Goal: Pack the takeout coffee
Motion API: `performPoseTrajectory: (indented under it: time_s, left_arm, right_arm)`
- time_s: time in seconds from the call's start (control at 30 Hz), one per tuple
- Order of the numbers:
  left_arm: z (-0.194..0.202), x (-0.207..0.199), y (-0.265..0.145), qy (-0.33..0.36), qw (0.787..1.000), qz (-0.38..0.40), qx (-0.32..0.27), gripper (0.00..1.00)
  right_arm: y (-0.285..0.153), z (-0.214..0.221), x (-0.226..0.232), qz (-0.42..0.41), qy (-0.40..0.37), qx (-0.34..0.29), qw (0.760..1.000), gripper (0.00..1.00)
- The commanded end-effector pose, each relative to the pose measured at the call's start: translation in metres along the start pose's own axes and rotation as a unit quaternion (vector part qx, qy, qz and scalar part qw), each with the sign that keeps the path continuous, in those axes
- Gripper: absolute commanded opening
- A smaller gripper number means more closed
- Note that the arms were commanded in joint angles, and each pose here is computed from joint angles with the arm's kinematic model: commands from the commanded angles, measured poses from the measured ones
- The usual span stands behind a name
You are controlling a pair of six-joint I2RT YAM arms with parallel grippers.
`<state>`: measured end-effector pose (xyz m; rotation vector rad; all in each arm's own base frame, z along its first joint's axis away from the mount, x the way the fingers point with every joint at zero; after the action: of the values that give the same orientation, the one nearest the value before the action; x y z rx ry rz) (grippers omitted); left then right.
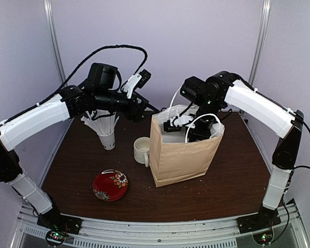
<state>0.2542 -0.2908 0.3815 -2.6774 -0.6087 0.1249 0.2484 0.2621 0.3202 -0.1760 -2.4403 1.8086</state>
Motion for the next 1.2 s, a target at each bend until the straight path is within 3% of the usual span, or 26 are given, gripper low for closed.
performPoseTrajectory:
  time_s: [0.0,0.17,0.3,0.47,0.63,1.0,1.17]
  left_arm:
    - [-0.011,0.003,0.017,-0.020,0.998,0.048,-0.018,0.73]
    - [-0.003,0.003,0.033,-0.043,0.996,0.082,-0.006,0.67]
    - [0.002,0.000,0.042,-0.059,0.992,0.112,0.001,0.67]
    - [0.003,0.000,0.046,-0.067,0.990,0.123,-0.001,0.67]
    - [0.001,-0.003,0.050,-0.070,0.987,0.146,0.003,0.68]
    - [-0.007,-0.003,0.050,-0.056,0.987,0.148,-0.004,0.68]
    - [-0.006,-0.007,0.057,-0.051,0.988,0.149,-0.001,0.67]
  right_arm:
    - [-0.004,0.006,0.007,-0.027,0.011,-0.003,1.000,0.99]
    - [0.007,0.012,0.011,-0.035,0.018,-0.003,0.999,0.92]
    - [0.014,0.013,0.011,-0.050,0.026,0.008,0.998,0.69]
    - [0.017,0.013,0.010,-0.048,0.030,0.011,0.998,0.62]
    - [0.001,0.015,0.016,-0.036,0.021,-0.007,0.999,0.84]
    - [-0.066,0.017,0.030,0.033,-0.006,-0.091,0.995,0.96]
    - [-0.087,0.017,0.028,0.057,0.000,-0.128,0.990,0.95]
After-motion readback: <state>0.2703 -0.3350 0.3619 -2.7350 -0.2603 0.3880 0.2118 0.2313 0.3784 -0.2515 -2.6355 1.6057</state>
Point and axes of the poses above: each gripper's point midway between its finger pads, its own y axis out along the fingers, its own x axis along the line the jaws close on, z = x × y, the point moved 10 cm from there along -y, back along the fingers, and after that the axes turned 5 degrees about y, right-handed, at the moved point
